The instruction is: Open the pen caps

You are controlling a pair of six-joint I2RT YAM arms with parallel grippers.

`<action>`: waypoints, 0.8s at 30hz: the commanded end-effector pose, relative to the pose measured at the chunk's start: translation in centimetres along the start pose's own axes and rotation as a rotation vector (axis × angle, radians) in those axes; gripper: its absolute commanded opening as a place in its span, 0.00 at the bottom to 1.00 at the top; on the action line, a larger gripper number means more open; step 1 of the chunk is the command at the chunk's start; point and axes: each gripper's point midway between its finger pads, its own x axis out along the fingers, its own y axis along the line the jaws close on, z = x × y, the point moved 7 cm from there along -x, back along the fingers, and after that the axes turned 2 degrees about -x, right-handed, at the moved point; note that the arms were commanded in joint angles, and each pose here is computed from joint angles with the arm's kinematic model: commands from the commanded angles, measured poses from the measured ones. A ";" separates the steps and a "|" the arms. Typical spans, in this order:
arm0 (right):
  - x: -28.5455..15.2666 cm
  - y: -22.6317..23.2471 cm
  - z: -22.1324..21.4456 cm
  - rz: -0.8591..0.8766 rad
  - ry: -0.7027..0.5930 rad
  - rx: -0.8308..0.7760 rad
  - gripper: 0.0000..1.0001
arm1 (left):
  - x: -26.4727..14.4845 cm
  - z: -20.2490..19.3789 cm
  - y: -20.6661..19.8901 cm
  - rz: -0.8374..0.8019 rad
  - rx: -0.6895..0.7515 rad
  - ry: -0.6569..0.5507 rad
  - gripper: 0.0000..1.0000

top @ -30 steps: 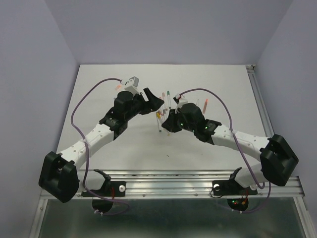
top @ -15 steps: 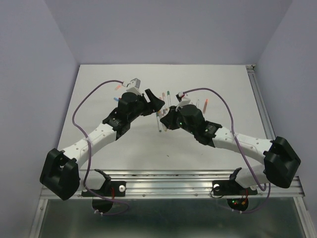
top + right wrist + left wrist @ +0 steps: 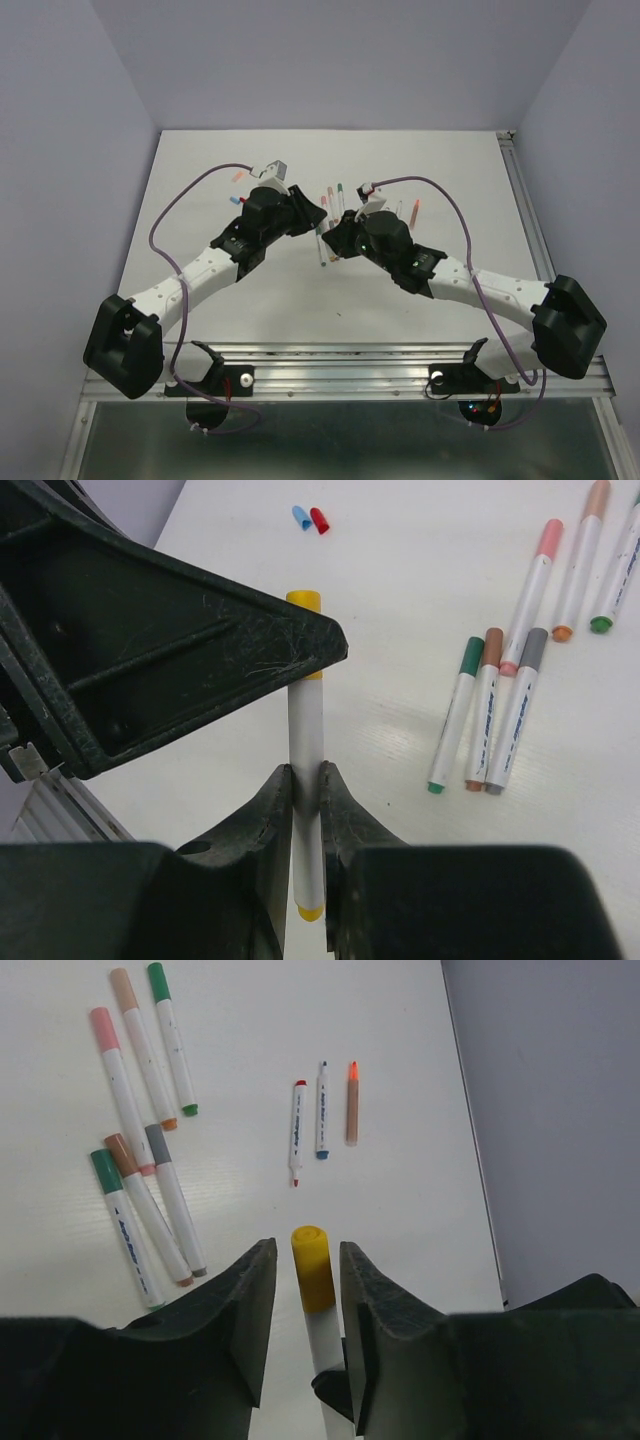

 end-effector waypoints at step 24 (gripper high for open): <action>0.9 1.2 1.3 0.018 -0.029 -0.057 0.48 | -1.3 1.5 -2.3 -0.100 0.011 -0.070 0.00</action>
